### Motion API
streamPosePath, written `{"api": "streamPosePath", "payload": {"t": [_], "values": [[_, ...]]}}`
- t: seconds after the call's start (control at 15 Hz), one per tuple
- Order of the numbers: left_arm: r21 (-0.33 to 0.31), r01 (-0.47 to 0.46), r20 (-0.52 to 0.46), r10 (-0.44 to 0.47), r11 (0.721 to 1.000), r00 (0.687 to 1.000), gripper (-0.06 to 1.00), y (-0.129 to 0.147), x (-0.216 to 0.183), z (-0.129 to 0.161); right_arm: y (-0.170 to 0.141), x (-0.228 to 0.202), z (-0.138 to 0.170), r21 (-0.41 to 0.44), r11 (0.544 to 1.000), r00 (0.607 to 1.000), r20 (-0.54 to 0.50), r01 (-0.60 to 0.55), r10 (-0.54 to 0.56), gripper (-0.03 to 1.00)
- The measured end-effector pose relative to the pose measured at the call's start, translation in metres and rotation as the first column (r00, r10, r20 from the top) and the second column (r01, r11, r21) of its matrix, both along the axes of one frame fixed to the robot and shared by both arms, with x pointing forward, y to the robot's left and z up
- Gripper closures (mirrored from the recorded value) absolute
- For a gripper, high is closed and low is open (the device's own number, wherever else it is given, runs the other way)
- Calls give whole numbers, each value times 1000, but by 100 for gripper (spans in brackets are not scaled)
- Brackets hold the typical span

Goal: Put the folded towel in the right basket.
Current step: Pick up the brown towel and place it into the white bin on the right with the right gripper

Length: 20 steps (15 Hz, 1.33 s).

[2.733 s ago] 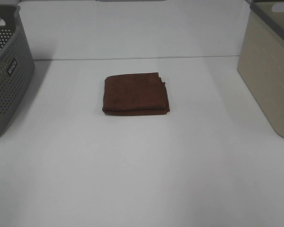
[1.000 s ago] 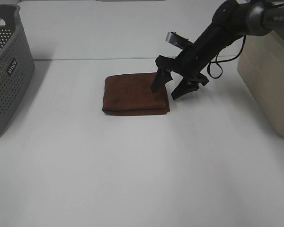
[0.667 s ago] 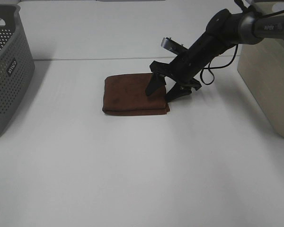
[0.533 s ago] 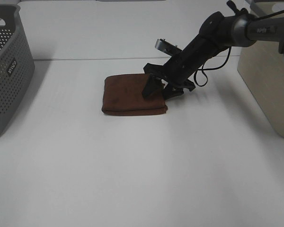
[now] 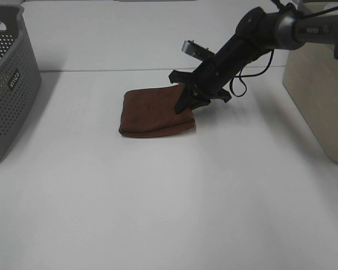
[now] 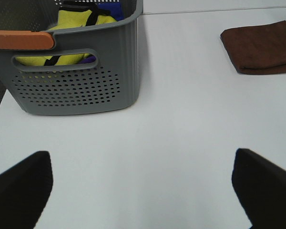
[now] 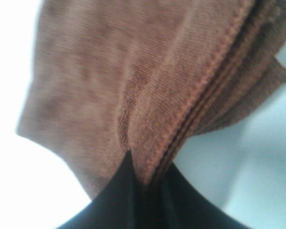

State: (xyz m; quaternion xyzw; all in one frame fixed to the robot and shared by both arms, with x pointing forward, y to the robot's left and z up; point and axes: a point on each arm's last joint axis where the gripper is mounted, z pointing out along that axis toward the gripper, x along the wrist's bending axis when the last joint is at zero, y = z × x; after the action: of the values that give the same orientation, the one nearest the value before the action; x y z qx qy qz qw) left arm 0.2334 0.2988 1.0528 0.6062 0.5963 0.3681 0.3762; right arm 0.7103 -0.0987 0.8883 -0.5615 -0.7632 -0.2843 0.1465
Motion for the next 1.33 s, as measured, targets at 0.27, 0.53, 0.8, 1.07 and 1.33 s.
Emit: {"api": "streamPosePath", "payload": {"t": [0.27,0.53,0.8,1.07,1.33], "values": [[0,0,0,0,1000,1000,-2,0,0,0,-9,-12,111,-29,998,974,220,-48,53,91],[0,0,0,0,1000,1000,-2,0,0,0,-43,-42,214,-155,988,906,420,12,55,91],[0,0,0,0,1000,1000,-2,0,0,0,-109,-73,285,-267,941,843,537,209,-34,91],[0,0,0,0,1000,1000,-2,0,0,0,-207,-91,312,-286,858,811,542,425,-221,91],[0,0,0,0,1000,1000,-2,0,0,0,-279,-100,302,-295,758,775,485,582,-406,91]]}}
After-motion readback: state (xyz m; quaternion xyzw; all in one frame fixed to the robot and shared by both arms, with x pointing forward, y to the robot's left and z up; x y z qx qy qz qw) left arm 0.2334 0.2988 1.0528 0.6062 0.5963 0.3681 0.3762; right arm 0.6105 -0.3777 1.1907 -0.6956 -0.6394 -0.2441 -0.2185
